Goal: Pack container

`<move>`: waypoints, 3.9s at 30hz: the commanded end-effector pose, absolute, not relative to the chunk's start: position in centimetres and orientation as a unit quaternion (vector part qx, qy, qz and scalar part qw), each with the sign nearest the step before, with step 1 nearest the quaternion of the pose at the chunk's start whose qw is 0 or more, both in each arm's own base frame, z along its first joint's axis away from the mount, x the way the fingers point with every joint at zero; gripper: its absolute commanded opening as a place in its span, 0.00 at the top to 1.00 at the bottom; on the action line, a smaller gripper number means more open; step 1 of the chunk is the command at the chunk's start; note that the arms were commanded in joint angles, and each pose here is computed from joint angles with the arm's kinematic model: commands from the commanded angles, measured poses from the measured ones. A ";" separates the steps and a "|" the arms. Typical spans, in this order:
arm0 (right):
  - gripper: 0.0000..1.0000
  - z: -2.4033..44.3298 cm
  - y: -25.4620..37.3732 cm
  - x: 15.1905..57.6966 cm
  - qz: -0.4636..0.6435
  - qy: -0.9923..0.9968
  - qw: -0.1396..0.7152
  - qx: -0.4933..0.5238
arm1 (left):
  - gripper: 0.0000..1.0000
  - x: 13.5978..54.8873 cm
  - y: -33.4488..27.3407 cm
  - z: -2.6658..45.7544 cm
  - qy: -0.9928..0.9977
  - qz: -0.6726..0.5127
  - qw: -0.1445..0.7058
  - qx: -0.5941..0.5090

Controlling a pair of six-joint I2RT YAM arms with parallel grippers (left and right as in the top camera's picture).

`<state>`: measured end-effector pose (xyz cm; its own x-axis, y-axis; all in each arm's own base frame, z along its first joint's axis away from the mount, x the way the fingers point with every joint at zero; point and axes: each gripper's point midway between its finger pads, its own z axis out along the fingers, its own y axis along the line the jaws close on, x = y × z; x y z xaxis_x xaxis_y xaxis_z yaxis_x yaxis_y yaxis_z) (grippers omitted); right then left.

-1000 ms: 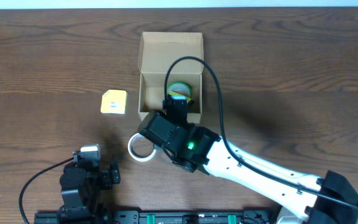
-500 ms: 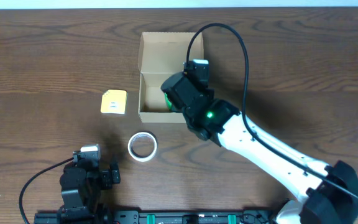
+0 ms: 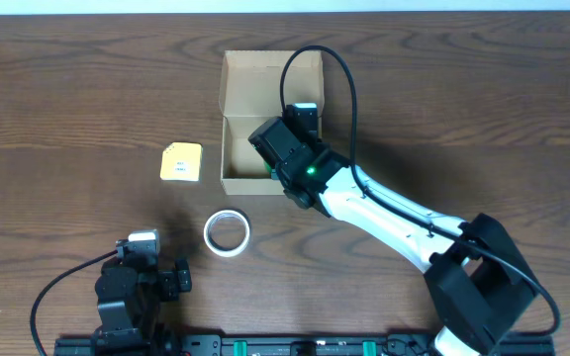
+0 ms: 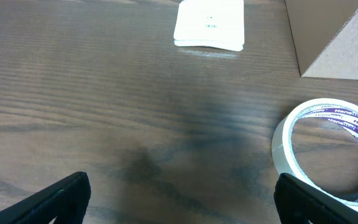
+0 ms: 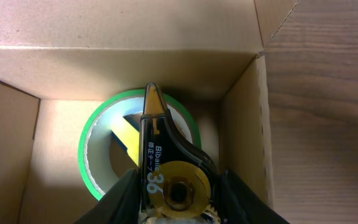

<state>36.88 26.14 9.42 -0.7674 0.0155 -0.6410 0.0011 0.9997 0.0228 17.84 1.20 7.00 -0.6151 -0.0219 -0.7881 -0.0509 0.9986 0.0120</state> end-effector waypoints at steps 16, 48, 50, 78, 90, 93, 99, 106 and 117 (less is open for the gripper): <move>0.22 9.6 26.8 37.8 0.013 0.935 0.353 -0.014 | 0.05 17.3 1.2 6.1 0.906 0.014 0.422 -0.029; 0.01 25.5 6.7 19.3 0.102 0.871 0.481 -0.013 | 0.05 17.3 1.2 6.1 0.906 0.014 0.422 -0.029; 0.01 24.7 5.2 18.9 0.066 0.879 0.472 -0.004 | 0.05 17.3 1.2 6.1 0.906 0.014 0.422 -0.029; 0.01 8.1 -0.3 18.5 -0.020 0.889 0.457 0.016 | 0.05 17.3 1.2 6.1 0.906 0.014 0.422 -0.029; 0.01 6.7 -0.3 17.8 -0.023 0.900 0.434 0.014 | 0.05 17.3 1.2 6.1 0.906 0.014 0.422 -0.029; 0.01 6.7 -0.3 17.8 -0.023 0.900 0.434 0.014 | 0.05 17.3 1.2 6.1 0.906 0.014 0.422 -0.029; 0.01 6.7 -0.3 17.8 -0.023 0.900 0.434 0.014 | 0.05 17.3 1.2 6.1 0.906 0.014 0.422 -0.029; 0.01 6.7 -0.3 17.8 -0.023 0.900 0.434 0.014 | 0.04 19.4 1.1 9.6 0.883 -0.013 0.465 -0.064; 0.01 6.7 -0.3 17.8 -0.023 0.900 0.434 0.014 | 0.05 26.8 1.4 21.7 0.883 -0.045 0.455 -0.106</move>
